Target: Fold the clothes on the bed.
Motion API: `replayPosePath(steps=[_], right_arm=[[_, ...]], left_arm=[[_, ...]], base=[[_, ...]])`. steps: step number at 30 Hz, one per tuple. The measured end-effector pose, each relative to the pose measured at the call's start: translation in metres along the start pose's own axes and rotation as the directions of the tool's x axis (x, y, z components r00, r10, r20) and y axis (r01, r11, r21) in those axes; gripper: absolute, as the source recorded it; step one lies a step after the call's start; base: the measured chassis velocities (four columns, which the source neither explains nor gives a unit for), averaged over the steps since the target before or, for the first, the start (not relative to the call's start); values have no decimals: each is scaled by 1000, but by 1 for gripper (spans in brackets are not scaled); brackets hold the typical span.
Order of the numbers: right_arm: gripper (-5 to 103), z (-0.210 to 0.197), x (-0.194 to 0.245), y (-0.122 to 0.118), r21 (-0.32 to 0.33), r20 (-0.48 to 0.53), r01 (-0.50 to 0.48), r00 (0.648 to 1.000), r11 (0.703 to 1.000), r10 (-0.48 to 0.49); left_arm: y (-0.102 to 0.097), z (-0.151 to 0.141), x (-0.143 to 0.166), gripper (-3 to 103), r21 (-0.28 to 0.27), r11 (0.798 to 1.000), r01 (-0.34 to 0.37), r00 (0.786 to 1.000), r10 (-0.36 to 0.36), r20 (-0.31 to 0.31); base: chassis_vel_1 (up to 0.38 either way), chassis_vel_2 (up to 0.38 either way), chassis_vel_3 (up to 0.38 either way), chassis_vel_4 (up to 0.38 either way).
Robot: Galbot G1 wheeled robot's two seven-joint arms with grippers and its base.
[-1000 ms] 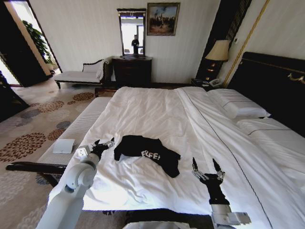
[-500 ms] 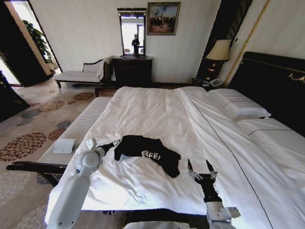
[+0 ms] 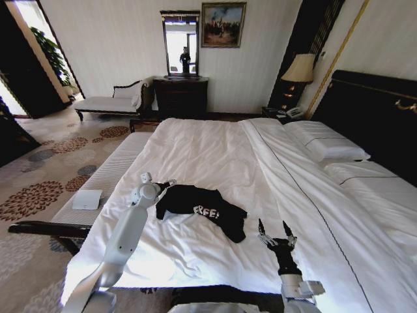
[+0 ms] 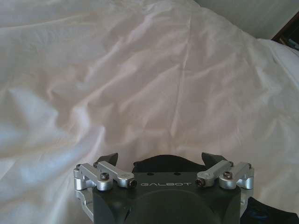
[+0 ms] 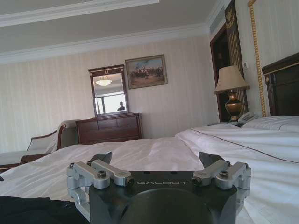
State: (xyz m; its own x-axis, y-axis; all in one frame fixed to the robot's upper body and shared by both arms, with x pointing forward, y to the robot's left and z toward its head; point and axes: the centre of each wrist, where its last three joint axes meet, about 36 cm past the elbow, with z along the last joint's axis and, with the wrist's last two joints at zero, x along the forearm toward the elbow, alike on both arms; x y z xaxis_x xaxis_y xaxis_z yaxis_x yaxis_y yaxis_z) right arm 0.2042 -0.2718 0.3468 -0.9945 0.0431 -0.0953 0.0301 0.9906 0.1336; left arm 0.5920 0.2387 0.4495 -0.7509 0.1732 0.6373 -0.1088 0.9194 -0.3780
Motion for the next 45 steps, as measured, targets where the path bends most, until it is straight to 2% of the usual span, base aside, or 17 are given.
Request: replayPosePath(steps=[8,11,14,17,19,22,24,25,27,28,29,31,35,41,43,45], right_arm=[[100,3,1,0,-4,3,-6,1000,1000,6],[100,3,2,0,-4,4,-8,1000,1000,8],[100,3,2,-1,-2,3,-10,1000,1000,10],[100,4,3,-1,-2,2,-10,1000,1000,10],[100,5,3,1,-5,0,-9,1000,1000,9],[100,5,3,2,-7,0,-8,1000,1000,8],[100,6,4,3,-7,0,-8,1000,1000,8],[100,6,4,3,-7,0,-8,1000,1000,8],[100,7,4,3,-6,-1,-9,1000,1000,9],[100,7,4,2,-6,-2,-10,1000,1000,9],[100,9,5,3,-6,-2,-11,1000,1000,11],[100,9,5,3,-7,-3,-11,1000,1000,11],[100,11,6,6,-13,-5,-18,1000,1000,18],[100,15,5,9,-19,-22,-91,996,996,90],[100,15,2,13,-61,-50,-149,988,987,146],[100,15,1,13,-81,-60,-157,986,984,153]], left_arm=[[1,11,-21,100,-23,1000,20,999,-21,-40],[1,14,-24,94,-22,1000,18,999,-19,-36],[1,17,-21,78,-20,1000,11,999,-12,-31],[1,18,-19,72,-21,1000,7,1000,-8,-29],[2,20,-18,61,-21,1000,5,1000,-6,-30],[4,21,-17,56,-21,1000,4,1000,-5,-27],[7,20,-13,45,-22,1000,1,1000,-1,-20],[7,20,-13,45,-22,1000,1,1000,-1,-20],[9,19,-9,34,-25,1000,-3,1000,3,-11],[9,19,-8,34,-27,1000,-5,1000,5,-8],[10,20,-4,24,-31,999,-10,1000,10,-3],[11,21,-3,24,-34,999,-13,1000,13,-1],[16,27,9,3,-52,998,-19,1000,20,15],[26,36,20,0,-53,998,-16,1000,17,24],[36,44,29,0,-50,999,-7,1000,8,26],[41,47,32,0,-50,999,-3,1000,4,28]], base=[[0,0,0,0],[0,0,0,0],[0,0,0,0],[0,0,0,0],[0,0,0,0],[0,0,0,0],[0,0,0,0],[0,0,0,0],[0,0,0,0],[0,0,0,0],[0,0,0,0],[0,0,0,0],[0,0,0,0],[0,0,0,0],[0,0,0,0],[0,0,0,0]])
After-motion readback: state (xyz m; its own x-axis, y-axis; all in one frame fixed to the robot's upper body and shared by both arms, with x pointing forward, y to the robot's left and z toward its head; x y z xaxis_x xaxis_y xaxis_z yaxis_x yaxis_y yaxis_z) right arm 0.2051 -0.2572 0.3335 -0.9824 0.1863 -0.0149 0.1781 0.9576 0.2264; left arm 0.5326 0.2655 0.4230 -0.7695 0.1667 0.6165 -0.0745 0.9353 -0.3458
